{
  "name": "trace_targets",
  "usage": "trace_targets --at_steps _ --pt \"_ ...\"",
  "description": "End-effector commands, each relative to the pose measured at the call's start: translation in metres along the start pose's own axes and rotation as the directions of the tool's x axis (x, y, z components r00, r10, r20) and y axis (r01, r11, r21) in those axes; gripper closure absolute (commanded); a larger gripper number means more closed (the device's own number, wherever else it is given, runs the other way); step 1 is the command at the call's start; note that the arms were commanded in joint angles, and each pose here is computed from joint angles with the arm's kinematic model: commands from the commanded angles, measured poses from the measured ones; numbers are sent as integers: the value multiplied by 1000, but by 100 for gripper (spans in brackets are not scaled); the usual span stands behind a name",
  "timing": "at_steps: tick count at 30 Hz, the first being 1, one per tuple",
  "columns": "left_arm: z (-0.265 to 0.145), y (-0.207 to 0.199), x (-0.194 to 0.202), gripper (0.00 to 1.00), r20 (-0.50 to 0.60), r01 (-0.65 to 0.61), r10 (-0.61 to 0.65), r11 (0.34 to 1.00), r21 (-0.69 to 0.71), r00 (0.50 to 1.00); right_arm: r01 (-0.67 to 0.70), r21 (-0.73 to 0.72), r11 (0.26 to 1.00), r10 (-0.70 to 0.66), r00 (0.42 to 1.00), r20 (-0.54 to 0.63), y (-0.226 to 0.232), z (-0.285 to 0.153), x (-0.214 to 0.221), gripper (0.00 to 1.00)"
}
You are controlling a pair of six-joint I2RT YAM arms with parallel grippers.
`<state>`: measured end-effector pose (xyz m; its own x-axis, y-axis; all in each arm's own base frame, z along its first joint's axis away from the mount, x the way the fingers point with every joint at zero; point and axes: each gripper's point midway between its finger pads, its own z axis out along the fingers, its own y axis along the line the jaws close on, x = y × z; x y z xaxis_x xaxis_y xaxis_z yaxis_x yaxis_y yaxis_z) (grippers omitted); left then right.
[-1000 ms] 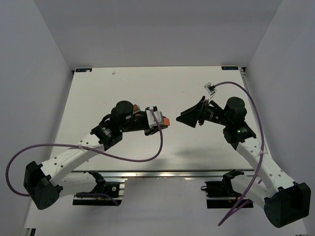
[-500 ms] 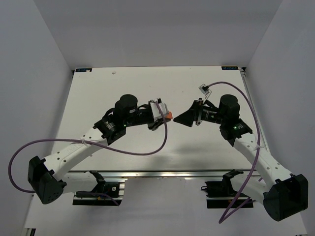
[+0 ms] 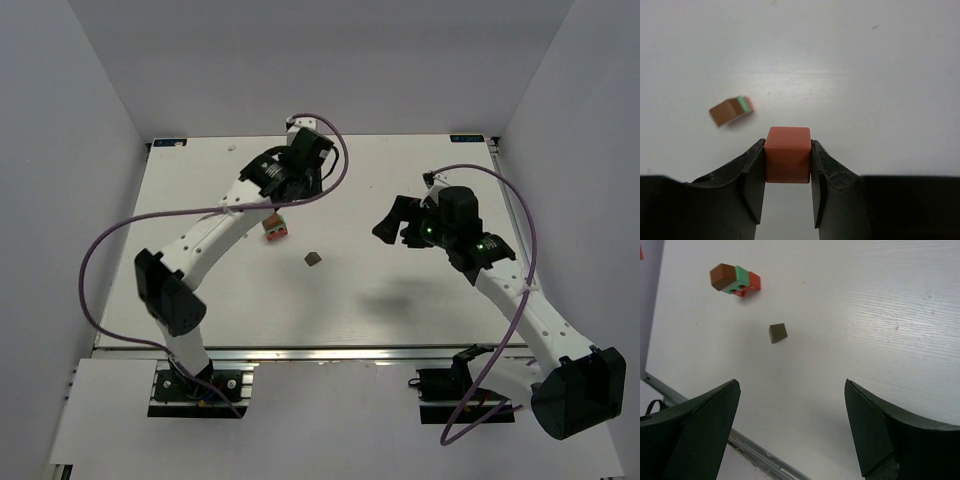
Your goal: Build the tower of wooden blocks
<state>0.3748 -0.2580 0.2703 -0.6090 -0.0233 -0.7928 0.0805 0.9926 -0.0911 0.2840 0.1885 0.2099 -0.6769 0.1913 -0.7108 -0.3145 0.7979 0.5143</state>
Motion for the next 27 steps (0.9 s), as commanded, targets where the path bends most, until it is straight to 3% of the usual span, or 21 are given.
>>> trace_targets --at_steps 1,4,10,18,27 --pt "-3 69 16 100 -119 98 -144 940 -327 982 45 82 996 -47 999 21 -12 -3 -13 11" --pt "13 82 12 100 -174 197 -259 930 -309 950 50 115 992 -52 999 12 -21 -2 -11 11" --pt "40 108 18 100 -219 287 -365 904 -318 905 70 140 988 -68 998 -17 -29 2 -6 11" --pt "72 107 47 100 -341 300 -405 898 -322 848 76 173 982 -71 997 -38 -39 4 1 11" --pt "91 107 77 100 -388 296 -431 885 -360 815 94 185 978 -88 995 -43 -44 2 3 11"
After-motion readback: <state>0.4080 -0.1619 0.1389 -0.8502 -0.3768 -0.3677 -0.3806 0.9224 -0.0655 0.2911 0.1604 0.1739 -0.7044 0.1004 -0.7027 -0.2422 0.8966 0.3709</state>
